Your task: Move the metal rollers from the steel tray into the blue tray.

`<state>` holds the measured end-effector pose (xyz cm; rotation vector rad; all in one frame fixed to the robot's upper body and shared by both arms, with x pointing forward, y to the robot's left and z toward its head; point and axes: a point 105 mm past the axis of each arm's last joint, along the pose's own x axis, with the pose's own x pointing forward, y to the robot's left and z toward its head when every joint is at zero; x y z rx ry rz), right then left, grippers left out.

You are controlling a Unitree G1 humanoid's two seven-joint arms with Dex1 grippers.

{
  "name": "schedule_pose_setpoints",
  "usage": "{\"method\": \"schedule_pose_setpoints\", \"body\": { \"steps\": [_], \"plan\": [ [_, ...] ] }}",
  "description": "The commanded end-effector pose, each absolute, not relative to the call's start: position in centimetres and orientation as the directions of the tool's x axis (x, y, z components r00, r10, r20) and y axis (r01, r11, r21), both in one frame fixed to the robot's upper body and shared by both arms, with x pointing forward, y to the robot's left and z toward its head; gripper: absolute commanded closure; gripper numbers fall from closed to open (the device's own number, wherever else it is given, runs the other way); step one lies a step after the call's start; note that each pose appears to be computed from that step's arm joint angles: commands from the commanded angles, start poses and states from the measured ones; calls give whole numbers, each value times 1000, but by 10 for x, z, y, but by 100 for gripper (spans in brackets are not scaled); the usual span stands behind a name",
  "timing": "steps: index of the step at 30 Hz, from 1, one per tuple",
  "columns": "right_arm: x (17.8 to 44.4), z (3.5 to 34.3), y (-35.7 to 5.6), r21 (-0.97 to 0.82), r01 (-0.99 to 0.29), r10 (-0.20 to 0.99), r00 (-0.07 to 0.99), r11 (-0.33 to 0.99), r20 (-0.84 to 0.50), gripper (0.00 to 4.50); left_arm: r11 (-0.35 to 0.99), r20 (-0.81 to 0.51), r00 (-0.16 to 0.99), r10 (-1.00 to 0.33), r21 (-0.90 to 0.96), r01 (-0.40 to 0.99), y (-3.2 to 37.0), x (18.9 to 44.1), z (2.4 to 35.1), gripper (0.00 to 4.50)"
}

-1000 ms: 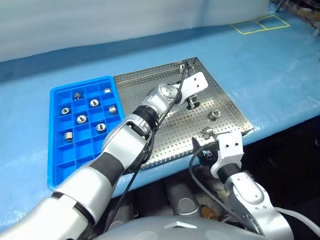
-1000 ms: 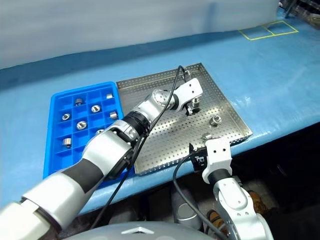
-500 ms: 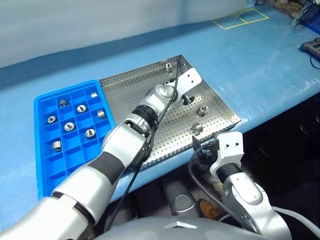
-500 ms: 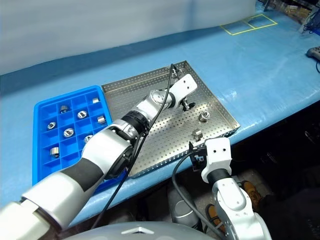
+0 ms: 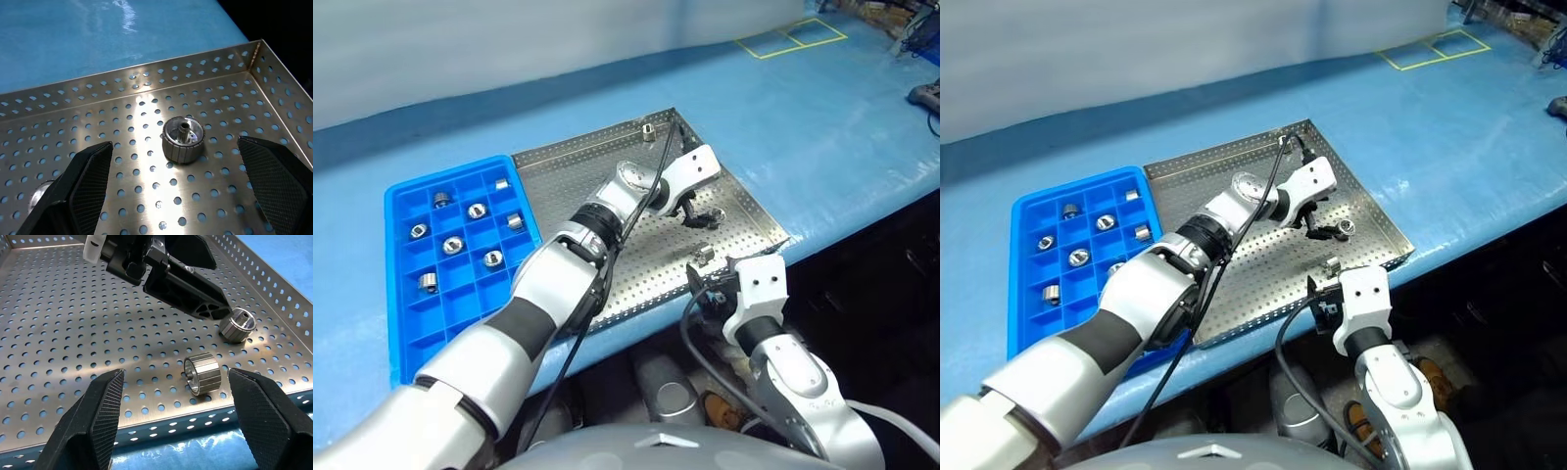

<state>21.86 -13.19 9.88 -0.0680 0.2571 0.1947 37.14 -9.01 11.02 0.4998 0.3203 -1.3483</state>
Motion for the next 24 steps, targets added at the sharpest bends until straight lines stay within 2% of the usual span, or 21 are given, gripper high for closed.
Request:
{"method": "schedule_pose_setpoints", "body": {
  "steps": [1,6,19,24],
  "plan": [
    [218,105,-130,-39,-209,194,951,977,-240,90,12,-517,117,-848,202,979,-96,360,113,3],
    [217,103,-129,-34,-212,197,948,977,-250,90,15,-526,122,-842,203,979,-94,359,107,3],
    [218,102,-125,-35,-233,217,943,972,-253,90,-91,-512,-19,-859,116,989,-97,340,106,3],
    [219,101,-123,-33,-235,220,942,971,-252,90,-105,-519,-28,-854,119,987,-102,336,103,3]
  ]
}}
